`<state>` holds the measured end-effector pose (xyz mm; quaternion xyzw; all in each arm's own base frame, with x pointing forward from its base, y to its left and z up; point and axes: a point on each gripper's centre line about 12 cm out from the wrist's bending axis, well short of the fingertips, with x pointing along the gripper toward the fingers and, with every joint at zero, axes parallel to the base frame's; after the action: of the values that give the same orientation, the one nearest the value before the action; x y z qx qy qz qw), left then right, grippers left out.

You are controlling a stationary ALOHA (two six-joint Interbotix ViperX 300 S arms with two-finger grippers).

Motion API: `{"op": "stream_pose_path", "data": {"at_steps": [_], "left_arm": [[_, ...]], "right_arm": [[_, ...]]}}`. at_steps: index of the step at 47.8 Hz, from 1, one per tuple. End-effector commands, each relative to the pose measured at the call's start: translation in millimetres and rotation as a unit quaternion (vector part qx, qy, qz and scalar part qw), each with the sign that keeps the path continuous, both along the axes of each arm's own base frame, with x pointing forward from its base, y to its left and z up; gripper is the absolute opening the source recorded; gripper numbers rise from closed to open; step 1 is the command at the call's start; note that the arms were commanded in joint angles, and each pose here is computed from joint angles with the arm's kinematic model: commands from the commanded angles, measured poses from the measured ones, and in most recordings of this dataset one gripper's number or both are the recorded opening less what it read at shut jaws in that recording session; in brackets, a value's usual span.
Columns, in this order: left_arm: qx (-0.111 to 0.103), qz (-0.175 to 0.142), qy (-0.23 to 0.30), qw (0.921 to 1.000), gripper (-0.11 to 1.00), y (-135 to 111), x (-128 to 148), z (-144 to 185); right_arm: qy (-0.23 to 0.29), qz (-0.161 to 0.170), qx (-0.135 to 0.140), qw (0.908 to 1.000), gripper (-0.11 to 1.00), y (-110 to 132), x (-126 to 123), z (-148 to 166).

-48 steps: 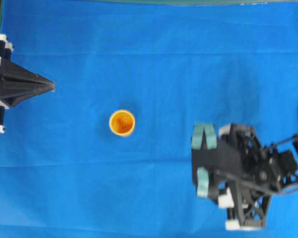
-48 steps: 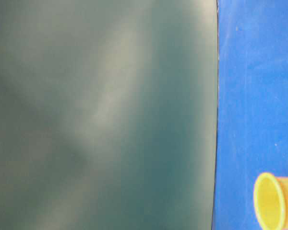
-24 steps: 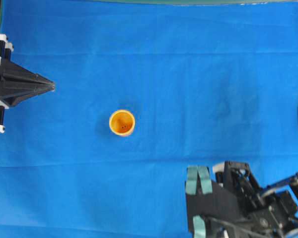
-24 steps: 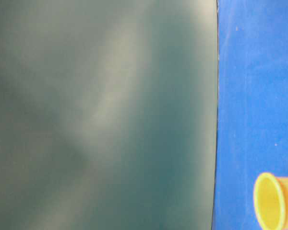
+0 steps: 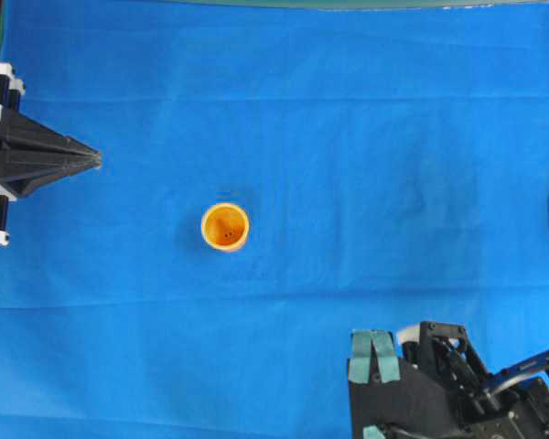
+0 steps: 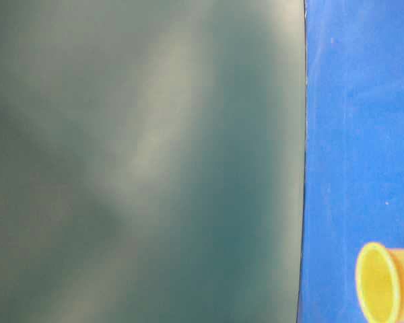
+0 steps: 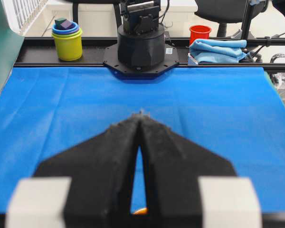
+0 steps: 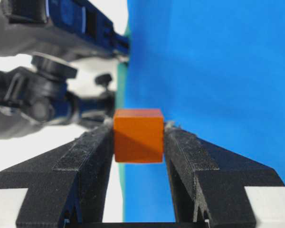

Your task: Move the block forward with right arm.

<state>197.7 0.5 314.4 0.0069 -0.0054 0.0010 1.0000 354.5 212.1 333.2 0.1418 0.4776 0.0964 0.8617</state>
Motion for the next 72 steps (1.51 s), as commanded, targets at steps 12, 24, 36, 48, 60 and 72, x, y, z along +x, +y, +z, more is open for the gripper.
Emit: {"op": "stream_pose_path", "data": {"at_steps": [12, 24, 36, 48, 60, 72], "left_arm": [[0.002, 0.001, -0.015, 0.9999, 0.0, 0.3, 2.5, 13.3], [0.002, 0.001, -0.014, 0.9999, 0.0, 0.6, 2.8, 12.9], [0.002, -0.001, -0.015, 0.9999, 0.0, -0.3, 2.5, 13.3], [0.002, -0.005, -0.015, 0.9999, 0.0, -1.9, 2.5, 13.3], [0.001, -0.006, -0.015, 0.9999, 0.0, -2.5, 2.5, 13.4], [0.001, -0.006, -0.015, 0.9999, 0.0, -2.5, 2.5, 13.3]], "right_arm": [[-0.021, 0.0, 0.014, 0.9997, 0.41, 2.1, 0.1, 18.4], [-0.027, 0.0, 0.019, 0.9995, 0.41, 3.8, 0.5, 23.8], [-0.028, 0.001, 0.02, 0.9994, 0.41, 4.6, 0.2, 25.4], [-0.03, 0.001, 0.022, 0.9993, 0.41, 4.5, 0.1, 27.2], [-0.029, 0.002, 0.021, 0.9993, 0.41, 5.0, -0.3, 26.6], [-0.029, 0.002, 0.021, 0.9993, 0.41, 5.3, 0.1, 26.5]]}}
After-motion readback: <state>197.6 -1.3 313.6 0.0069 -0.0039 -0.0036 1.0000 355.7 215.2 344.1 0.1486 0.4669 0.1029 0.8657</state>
